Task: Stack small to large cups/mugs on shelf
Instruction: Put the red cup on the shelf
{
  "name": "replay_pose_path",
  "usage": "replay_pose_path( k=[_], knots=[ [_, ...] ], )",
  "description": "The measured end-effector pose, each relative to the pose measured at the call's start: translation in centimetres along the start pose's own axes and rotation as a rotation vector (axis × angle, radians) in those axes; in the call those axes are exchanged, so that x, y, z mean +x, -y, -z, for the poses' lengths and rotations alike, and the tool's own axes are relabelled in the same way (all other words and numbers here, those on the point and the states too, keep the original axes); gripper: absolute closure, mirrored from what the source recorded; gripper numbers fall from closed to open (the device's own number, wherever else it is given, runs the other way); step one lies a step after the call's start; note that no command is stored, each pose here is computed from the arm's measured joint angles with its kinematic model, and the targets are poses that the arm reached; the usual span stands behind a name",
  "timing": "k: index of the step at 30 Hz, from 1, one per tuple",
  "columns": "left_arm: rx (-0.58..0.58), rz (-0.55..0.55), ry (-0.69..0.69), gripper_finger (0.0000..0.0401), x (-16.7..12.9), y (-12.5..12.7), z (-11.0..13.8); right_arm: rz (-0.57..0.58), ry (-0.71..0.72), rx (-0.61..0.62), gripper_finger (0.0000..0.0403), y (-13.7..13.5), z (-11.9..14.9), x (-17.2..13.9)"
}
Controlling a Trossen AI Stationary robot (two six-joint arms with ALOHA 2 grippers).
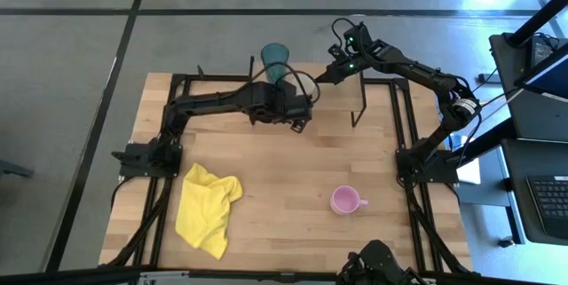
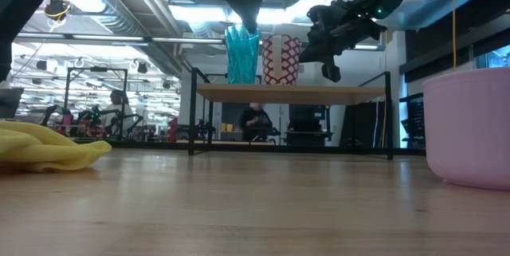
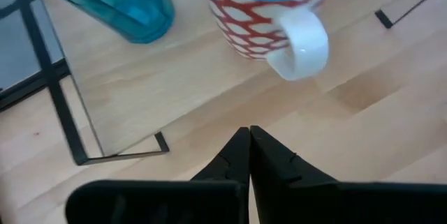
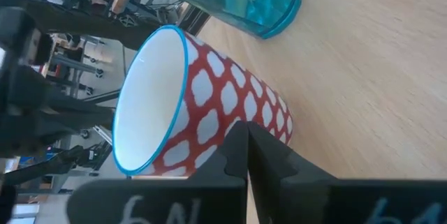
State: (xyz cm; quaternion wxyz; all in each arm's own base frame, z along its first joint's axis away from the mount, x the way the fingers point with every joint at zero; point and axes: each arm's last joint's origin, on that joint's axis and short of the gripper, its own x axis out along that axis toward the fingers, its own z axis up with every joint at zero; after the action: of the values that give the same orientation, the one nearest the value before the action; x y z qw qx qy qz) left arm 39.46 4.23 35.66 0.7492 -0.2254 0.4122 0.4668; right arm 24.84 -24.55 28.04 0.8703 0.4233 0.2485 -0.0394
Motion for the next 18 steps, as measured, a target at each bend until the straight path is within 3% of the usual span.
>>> replay_pose_path(
  k=[12,18],
  knots=[
    [0.036,0.047,0.078,0.0401,2.2,1.6,0.3,-0.074,-0.025,0.017,0.0398,-0.2,0.1,0.0],
    [0.056,0.021,0.074,0.0401,2.9,1.6,0.7,-0.075,-0.025,0.017,0.0398,-0.2,0.1,0.0]
  ],
)
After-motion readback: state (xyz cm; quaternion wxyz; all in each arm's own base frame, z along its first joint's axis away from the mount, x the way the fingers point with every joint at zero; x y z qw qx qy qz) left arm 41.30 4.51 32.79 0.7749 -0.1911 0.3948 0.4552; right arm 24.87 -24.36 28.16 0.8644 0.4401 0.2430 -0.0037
